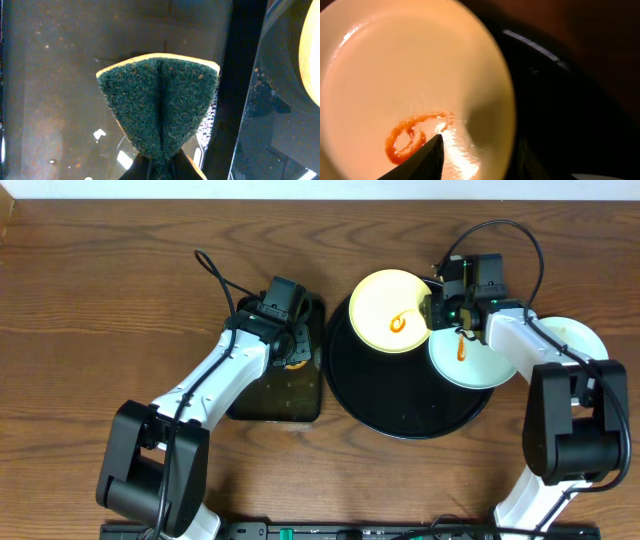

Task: Clean dirty plates on tray and stack at the side
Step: 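Grasp the yellow plate rim with the right gripper and pull it forward, then scrub the yellow plate with the sponge in the left gripper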

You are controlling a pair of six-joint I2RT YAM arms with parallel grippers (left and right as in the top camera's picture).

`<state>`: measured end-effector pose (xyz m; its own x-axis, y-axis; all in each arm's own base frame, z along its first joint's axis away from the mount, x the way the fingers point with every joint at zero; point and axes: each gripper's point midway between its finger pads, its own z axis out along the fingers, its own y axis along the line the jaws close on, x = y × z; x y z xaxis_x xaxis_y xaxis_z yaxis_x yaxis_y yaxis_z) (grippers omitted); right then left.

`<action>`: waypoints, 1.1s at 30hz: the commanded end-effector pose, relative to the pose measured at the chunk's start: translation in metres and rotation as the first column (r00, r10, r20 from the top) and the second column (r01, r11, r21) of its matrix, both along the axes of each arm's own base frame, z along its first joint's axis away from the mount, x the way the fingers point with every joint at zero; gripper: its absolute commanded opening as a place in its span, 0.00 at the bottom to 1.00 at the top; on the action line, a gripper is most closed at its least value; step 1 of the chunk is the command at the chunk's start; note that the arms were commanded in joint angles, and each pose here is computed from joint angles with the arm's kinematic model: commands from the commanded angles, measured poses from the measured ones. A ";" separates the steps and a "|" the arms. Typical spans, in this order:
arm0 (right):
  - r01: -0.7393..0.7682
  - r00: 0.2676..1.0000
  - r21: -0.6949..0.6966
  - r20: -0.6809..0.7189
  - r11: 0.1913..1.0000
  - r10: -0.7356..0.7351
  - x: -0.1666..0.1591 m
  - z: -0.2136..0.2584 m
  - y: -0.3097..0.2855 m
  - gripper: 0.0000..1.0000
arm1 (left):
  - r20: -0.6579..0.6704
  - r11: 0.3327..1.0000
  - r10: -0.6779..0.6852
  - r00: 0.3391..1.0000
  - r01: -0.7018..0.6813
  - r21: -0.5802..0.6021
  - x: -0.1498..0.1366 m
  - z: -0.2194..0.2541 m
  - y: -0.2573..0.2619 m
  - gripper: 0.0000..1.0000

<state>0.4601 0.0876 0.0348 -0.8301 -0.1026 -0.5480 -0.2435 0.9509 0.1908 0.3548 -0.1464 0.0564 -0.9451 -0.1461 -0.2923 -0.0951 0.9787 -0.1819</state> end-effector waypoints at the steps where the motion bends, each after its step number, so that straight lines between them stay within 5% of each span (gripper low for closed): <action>1: -0.035 0.998 0.028 -0.050 0.999 0.036 -0.008 -0.017 0.020 0.45 | 0.007 1.000 0.002 1.000 -0.002 0.012 0.000 0.002 0.003 0.08; 18: -0.094 0.969 0.033 -0.226 0.995 0.099 -0.052 -0.035 0.041 0.03 | 0.008 1.000 0.002 1.000 -0.002 0.012 0.000 0.002 0.003 0.08; 33: -0.142 0.924 0.020 -0.356 0.990 0.140 -0.090 -0.044 0.055 0.01 | 0.180 0.938 -0.181 0.967 0.225 -0.263 0.020 0.035 -0.075 0.07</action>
<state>0.3911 0.1310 0.0034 -0.9401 -0.1934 -0.2807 -0.2726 0.9210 0.2782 0.3818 -0.1997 0.0830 -0.9119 -0.1039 -0.3971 0.0709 0.9130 -0.4018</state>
